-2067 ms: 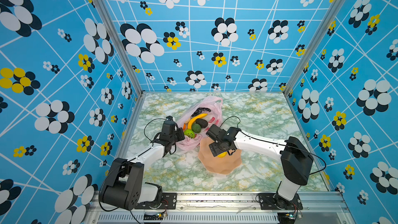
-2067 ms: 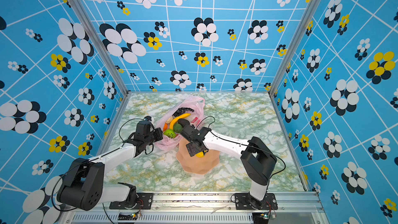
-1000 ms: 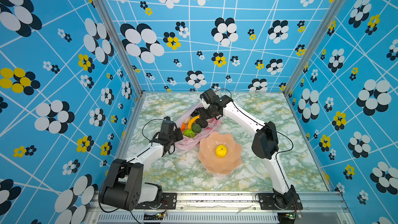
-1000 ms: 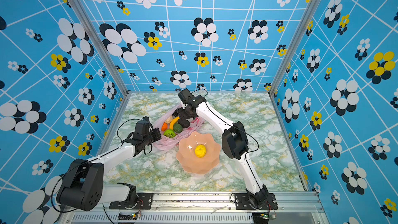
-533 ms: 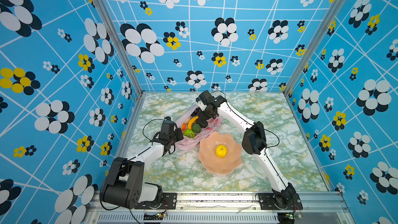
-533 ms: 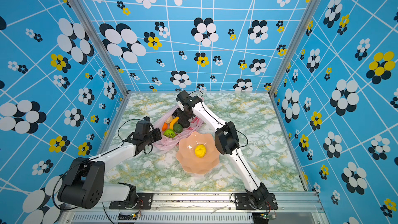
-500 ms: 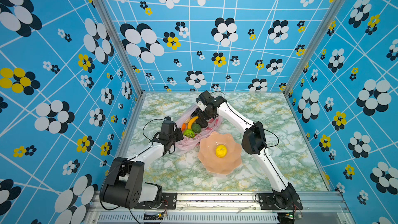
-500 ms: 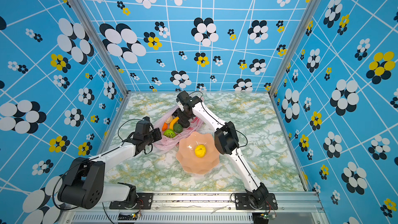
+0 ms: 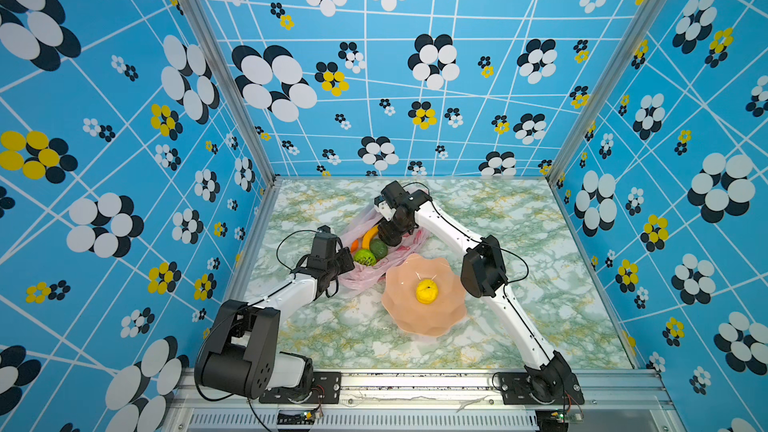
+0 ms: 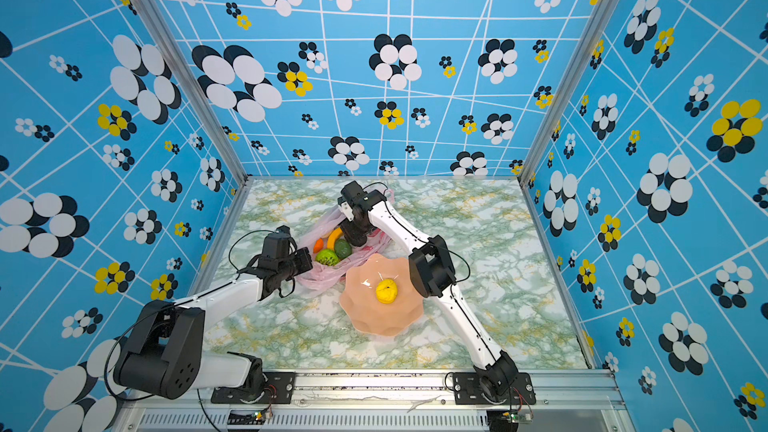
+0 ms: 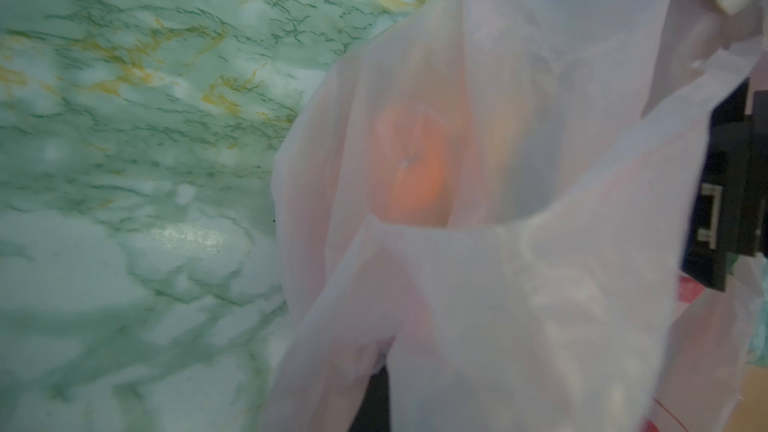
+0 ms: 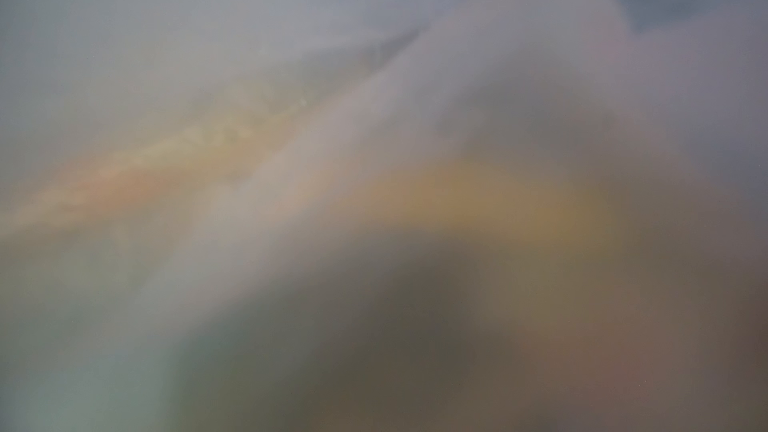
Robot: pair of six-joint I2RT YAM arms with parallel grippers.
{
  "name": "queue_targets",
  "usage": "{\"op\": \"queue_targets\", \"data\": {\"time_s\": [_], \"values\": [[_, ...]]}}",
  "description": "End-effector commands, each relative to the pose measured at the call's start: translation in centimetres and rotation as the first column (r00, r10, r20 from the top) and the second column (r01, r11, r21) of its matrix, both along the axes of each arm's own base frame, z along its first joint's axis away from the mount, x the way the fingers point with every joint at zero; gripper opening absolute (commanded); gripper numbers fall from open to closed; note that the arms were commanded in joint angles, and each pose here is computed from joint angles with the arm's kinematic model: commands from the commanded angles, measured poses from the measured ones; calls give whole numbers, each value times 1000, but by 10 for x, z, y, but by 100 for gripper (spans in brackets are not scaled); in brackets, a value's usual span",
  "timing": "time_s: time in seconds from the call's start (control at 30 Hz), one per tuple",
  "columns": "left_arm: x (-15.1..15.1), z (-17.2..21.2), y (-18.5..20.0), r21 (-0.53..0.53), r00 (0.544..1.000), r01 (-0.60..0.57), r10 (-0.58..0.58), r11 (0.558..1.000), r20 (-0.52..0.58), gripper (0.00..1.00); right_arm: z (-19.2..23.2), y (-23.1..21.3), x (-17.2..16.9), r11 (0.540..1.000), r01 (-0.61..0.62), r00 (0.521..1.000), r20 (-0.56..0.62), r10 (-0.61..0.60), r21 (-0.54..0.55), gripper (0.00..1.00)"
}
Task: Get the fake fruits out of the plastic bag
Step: 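Reach into the bag and grasp the dark avocado with the right gripper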
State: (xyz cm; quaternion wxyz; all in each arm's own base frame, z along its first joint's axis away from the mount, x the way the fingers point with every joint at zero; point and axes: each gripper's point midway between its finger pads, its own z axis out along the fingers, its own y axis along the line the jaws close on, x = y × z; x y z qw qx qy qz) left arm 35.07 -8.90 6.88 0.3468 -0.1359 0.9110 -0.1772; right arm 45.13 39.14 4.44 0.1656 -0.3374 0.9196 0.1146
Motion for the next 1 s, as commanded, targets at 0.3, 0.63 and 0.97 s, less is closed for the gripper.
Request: {"op": "queue_targets", "data": {"time_s": [0.3,0.63,0.97], "values": [[5,0,-4,-14,1000,6,-6,1000,-7,0,-6,-2,-7,1000,-12,999,-35,11,-19,59],[5,0,-3,-7,1000,5,-5,1000,-6,0,19,-4,-10,1000,-14,1000,-2,14,-22,51],[5,1,-4,-5,1000,12,-12,1000,-8,0,64,-5,-18,1000,-15,997,71,16,-7,46]]}}
